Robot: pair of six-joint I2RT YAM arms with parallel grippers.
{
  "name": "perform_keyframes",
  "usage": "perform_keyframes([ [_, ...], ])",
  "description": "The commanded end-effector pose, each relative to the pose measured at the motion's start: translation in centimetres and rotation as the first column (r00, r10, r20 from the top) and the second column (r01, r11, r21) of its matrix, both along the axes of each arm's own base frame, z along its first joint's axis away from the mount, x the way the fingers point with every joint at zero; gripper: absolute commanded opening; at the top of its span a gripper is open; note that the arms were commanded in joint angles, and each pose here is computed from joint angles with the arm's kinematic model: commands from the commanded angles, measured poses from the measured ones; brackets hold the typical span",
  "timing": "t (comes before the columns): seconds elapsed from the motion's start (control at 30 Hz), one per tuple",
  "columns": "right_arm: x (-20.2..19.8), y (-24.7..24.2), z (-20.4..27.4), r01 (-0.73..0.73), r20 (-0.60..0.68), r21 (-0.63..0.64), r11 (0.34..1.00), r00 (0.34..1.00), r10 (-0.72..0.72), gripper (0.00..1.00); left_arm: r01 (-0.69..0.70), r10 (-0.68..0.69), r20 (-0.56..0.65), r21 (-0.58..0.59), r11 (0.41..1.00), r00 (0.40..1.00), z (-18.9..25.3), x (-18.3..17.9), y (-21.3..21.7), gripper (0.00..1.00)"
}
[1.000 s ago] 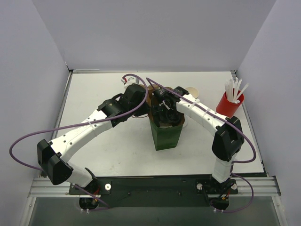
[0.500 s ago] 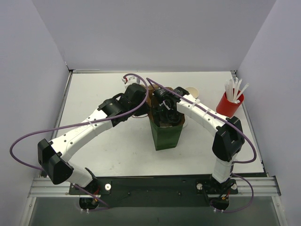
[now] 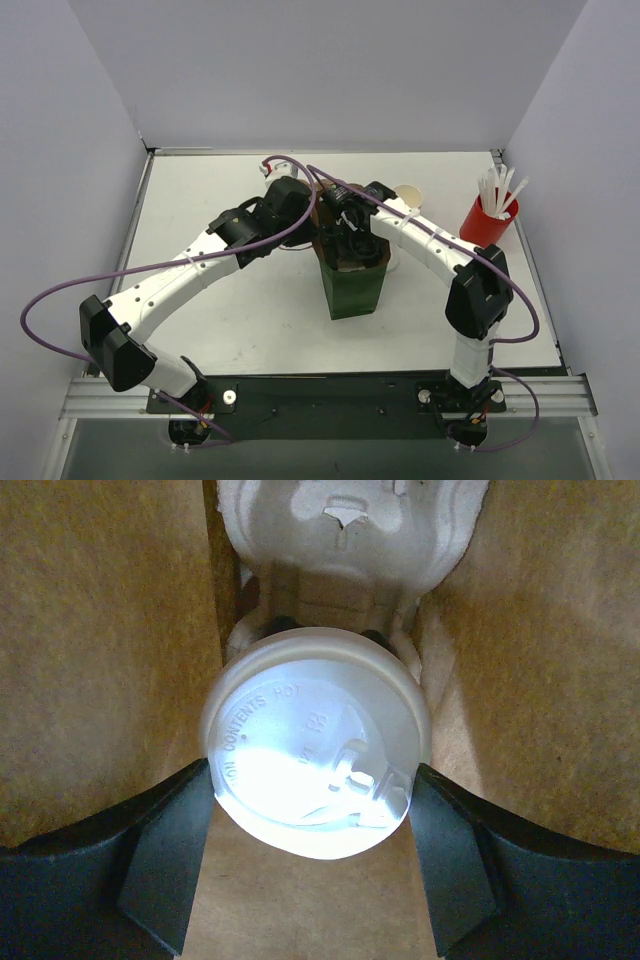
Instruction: Pack the takeout coffee
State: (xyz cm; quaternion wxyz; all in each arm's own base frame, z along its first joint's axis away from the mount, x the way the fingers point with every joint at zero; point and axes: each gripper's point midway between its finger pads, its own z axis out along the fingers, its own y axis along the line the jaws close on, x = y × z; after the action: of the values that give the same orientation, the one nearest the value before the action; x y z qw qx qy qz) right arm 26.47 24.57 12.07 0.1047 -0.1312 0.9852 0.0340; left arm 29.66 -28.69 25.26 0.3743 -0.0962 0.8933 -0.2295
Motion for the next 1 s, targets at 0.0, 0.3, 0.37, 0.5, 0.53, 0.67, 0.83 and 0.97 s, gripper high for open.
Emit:
perform_keyframes([
  [0.0,-0.9,-2.5,-3.8,-0.01,-0.066,-0.192,0.981,0.998,-0.003,0.51,0.048,-0.048,-0.009,-0.013,0.999,0.999,1.2,-0.9,-0.7,0.0],
  [0.3,-0.6,-2.9,-3.9,-0.011,-0.025,-0.237,0.972,1.0,0.005,0.51,0.051,-0.051,-0.042,-0.015,0.999,0.998,0.5,-1.3,-0.8,0.0],
  [0.37,-0.6,-2.9,-4.2,-0.011,-0.027,-0.236,0.972,1.0,0.005,0.51,0.051,-0.052,-0.046,-0.019,0.999,0.998,0.4,-1.4,-0.9,0.0],
  [0.5,-0.7,-2.9,-4.7,-0.01,-0.028,-0.235,0.972,1.0,0.004,0.51,0.044,-0.046,-0.05,-0.025,0.999,0.998,0.5,-1.3,-0.9,0.0],
  [0.53,-0.8,-2.8,-4.9,-0.013,-0.031,-0.232,0.973,1.0,0.006,0.51,0.044,-0.045,-0.052,-0.023,0.999,0.998,0.3,-1.3,-0.9,0.0],
  [0.67,-1.0,-2.9,-5.5,-0.012,-0.044,-0.228,0.974,0.999,0.002,0.51,0.044,-0.046,-0.055,-0.022,0.999,0.997,0.3,-1.3,-0.9,0.0],
  [0.83,-1.2,-2.9,-5.8,-0.011,-0.048,-0.229,0.973,0.999,0.0,0.51,0.046,-0.047,-0.057,-0.024,0.999,0.997,0.3,-1.3,-1.0,0.0],
  [0.97,-1.2,-2.9,-6.0,-0.016,-0.052,-0.229,0.973,0.999,0.005,0.51,0.046,-0.048,-0.057,-0.027,0.999,0.997,0.4,-1.3,-1.1,0.0],
])
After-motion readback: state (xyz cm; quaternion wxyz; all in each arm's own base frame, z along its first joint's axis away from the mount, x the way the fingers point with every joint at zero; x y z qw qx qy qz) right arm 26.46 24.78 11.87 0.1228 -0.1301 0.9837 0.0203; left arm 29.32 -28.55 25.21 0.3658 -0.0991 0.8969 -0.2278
